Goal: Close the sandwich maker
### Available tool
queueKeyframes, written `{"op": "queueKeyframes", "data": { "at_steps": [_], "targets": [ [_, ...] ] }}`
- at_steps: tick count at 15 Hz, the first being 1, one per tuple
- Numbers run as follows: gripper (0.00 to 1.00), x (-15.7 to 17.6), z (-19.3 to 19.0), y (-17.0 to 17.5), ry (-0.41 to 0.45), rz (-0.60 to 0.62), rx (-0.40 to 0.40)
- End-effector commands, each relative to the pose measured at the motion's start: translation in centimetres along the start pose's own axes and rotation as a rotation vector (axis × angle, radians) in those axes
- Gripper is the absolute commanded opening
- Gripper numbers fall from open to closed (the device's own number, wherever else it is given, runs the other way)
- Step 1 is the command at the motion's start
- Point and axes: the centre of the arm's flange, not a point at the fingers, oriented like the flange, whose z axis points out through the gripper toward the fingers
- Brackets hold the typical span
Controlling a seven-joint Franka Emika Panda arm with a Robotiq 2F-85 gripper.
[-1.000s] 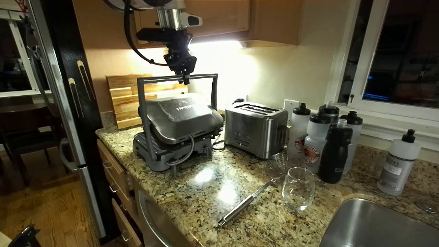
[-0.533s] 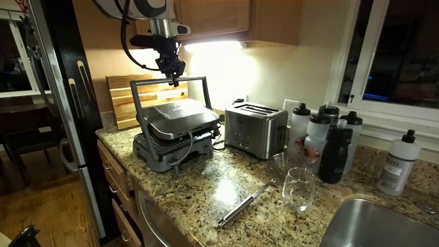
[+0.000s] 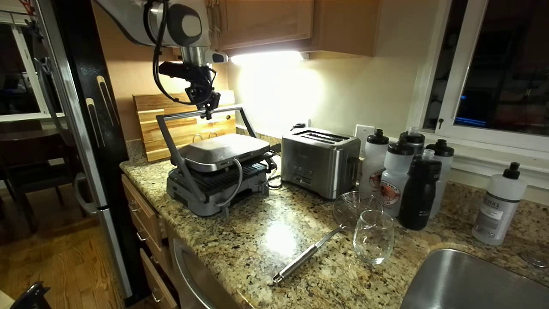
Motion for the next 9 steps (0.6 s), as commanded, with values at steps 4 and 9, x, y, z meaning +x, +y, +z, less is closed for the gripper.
{"op": "queueKeyframes", "data": {
  "at_steps": [4, 9],
  "targets": [
    [0.12, 1.5, 7.7, -0.2, -0.064, -0.154, -0.010],
    [0.02, 1.8, 10.1, -0.6, -0.083, -0.210, -0.010]
  ]
}}
